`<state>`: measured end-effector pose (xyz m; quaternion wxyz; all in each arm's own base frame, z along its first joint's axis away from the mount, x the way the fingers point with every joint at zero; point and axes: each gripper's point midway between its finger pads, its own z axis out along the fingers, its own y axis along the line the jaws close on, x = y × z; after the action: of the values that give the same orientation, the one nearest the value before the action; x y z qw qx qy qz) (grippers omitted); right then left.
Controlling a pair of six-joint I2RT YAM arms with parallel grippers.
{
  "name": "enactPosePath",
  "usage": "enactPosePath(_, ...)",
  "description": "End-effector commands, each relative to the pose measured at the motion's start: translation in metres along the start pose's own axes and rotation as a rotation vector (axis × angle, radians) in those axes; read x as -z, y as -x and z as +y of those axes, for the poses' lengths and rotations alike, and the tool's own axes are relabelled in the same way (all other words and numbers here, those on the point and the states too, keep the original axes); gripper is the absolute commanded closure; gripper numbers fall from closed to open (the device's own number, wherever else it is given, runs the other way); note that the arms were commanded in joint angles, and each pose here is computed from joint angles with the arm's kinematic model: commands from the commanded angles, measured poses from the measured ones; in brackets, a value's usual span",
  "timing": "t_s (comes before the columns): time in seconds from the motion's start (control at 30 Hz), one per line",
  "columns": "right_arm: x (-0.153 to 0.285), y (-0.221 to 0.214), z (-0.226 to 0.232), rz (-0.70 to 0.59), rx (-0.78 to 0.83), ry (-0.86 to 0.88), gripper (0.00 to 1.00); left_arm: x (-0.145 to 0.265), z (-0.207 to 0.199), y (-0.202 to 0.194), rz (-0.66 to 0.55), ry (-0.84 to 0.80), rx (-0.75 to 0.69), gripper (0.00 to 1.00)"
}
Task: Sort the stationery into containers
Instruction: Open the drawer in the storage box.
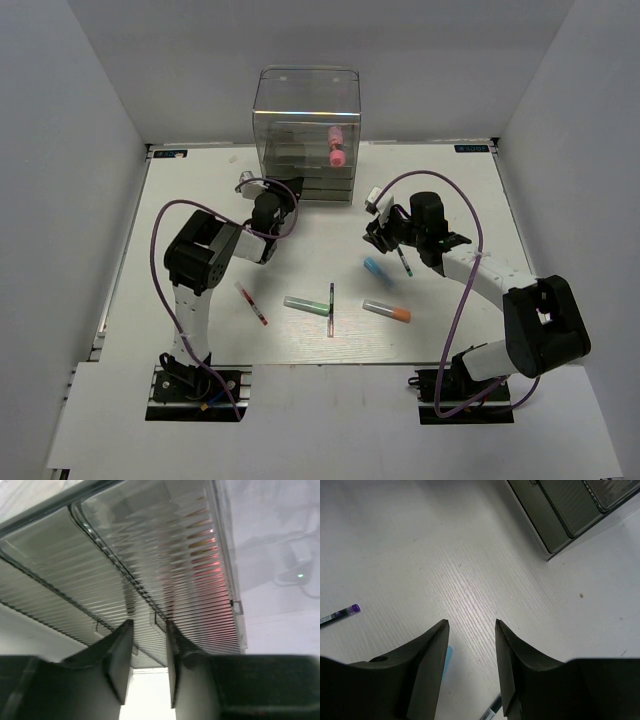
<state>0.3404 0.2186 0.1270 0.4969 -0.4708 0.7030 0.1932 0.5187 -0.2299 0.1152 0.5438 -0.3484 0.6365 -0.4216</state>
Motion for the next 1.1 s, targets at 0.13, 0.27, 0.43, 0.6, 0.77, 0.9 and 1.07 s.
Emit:
enactPosePath(0.13,0.004,0.013,-0.003,-0.050,0.043,-0.006,0.52,-0.013,-0.025,0.010,-0.040,-0.121,0.059,0.80)
enactPosePath(0.27,0.005,0.010,0.000,-0.046,0.035,0.006,0.52,-0.013,-0.024,0.008,-0.032,-0.128,0.070,0.95)
enactPosePath(0.43,0.006,0.007,0.001,-0.038,0.036,0.005,0.52,0.001,-0.019,0.005,-0.015,-0.151,0.090,1.00)
enactPosePath(0.6,0.006,0.002,0.004,-0.028,0.034,0.018,0.51,0.023,-0.019,-0.002,0.011,-0.161,0.099,1.00)
enactPosePath(0.77,0.007,-0.004,0.003,-0.002,0.001,0.004,0.43,0.052,-0.021,-0.011,0.060,-0.196,0.100,1.00)
enactPosePath(0.9,0.007,-0.013,0.003,0.042,-0.028,-0.010,0.40,0.071,-0.017,-0.013,0.087,-0.183,0.094,1.00)
enactPosePath(1.07,0.006,-0.037,0.005,0.141,-0.066,-0.008,0.40,0.081,-0.017,-0.012,0.100,-0.171,0.080,1.00)
